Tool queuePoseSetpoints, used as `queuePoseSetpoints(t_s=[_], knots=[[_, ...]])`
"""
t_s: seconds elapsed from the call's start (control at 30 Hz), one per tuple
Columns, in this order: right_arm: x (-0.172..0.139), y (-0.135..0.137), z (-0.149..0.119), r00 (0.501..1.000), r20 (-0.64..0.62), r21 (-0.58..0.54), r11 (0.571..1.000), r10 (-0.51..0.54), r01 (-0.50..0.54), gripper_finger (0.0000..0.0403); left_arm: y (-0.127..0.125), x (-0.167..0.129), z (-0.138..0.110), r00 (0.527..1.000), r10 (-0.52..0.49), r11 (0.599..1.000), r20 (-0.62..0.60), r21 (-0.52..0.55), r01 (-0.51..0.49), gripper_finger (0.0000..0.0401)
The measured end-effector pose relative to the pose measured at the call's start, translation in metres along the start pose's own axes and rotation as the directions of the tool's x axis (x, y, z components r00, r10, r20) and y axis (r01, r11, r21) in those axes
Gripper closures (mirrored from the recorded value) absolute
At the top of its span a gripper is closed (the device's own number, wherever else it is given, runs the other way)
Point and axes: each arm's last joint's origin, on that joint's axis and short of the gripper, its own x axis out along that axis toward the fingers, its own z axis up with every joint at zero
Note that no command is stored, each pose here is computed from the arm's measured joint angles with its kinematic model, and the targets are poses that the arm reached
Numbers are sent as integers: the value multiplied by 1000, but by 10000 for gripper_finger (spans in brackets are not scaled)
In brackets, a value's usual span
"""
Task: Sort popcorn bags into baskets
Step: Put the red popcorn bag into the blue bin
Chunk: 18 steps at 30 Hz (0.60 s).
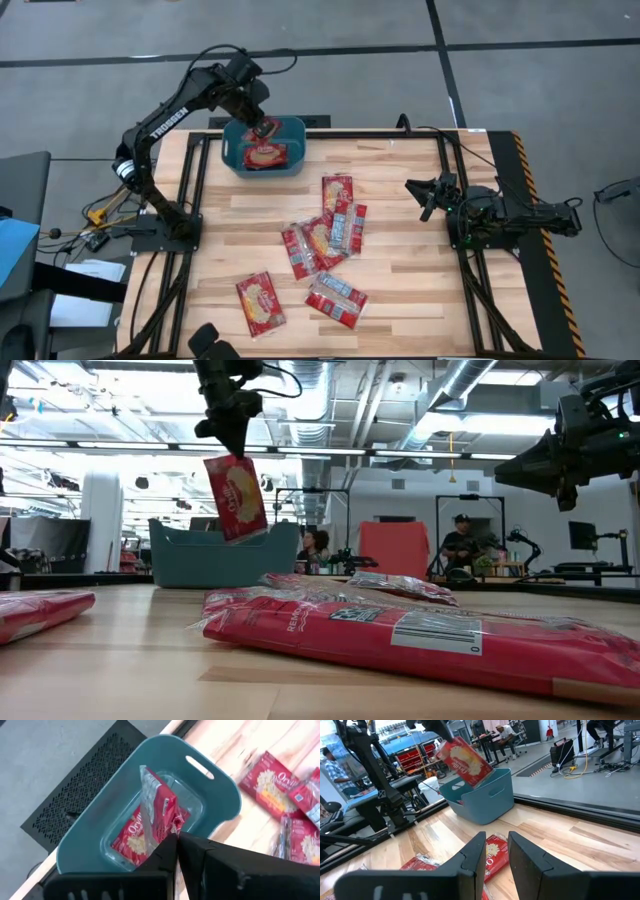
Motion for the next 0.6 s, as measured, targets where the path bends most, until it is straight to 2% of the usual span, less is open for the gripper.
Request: queuePoseSetpoints(t_s=[0.13,0.3,0.6], knots=[[0,0,0,1000,0,0,1000,0,0,295,0,1,2,1000,-8,1000,26,-12,8,401],[0,0,0,1000,0,0,1000,0,0,295,-2,10,4,996,-71,995,58,-62,74,401],[0,0,0,1000,0,-1,1000,0,0,295,0,44,-6,989,-139,973,51,-177,146,401]])
